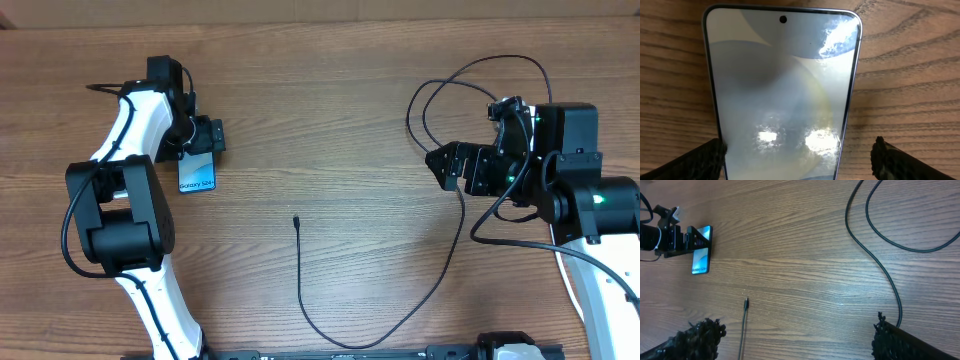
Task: Plug charger to phone and switch on socket
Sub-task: 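Lower the open left gripper onto the phone's top end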
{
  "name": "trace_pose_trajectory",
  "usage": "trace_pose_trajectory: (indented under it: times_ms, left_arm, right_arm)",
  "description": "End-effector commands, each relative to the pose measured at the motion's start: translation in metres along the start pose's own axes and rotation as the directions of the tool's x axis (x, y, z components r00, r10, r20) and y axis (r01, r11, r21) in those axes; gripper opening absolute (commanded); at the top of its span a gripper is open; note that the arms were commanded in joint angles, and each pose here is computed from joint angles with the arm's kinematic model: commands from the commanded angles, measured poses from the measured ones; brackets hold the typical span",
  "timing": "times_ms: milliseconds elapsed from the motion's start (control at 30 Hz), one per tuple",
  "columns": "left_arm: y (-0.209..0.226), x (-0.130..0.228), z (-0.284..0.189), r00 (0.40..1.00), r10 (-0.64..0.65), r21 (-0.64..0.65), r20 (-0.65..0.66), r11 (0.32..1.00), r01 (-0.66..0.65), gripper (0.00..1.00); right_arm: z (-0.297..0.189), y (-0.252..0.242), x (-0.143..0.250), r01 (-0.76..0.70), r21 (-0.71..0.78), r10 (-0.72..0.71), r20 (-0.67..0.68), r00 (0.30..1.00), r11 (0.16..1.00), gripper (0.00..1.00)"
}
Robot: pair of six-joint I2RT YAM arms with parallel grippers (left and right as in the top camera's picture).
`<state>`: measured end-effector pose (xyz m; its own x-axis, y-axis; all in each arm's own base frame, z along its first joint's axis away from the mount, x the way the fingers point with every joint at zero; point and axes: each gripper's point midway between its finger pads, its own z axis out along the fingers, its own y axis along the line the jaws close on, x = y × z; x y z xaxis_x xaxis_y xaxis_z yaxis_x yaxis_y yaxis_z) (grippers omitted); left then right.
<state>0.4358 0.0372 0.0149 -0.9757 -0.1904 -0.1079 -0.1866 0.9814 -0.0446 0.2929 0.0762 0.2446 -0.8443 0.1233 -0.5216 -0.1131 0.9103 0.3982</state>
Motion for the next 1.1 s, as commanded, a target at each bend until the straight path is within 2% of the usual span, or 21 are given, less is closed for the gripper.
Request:
trace_pose_trajectory:
  times_ms: [0, 1067]
  left_arm:
    - [-0.003, -0.003, 0.004, 1.000, 0.027, 0.010, -0.003, 1.000, -0.027, 0.96]
    - [0.005, 0.019, 0.025, 0.998, 0.027, -0.026, -0.051, 0.999, -0.029, 0.93]
  right_arm:
    - [-0.005, 0.006, -0.006, 0.015, -0.012, -0.014, 0.021, 1.000, 1.000, 1.00]
    - [-0.005, 0.005, -0.005, 0.012, -0.011, -0.012, 0.015, 1.000, 1.000, 1.00]
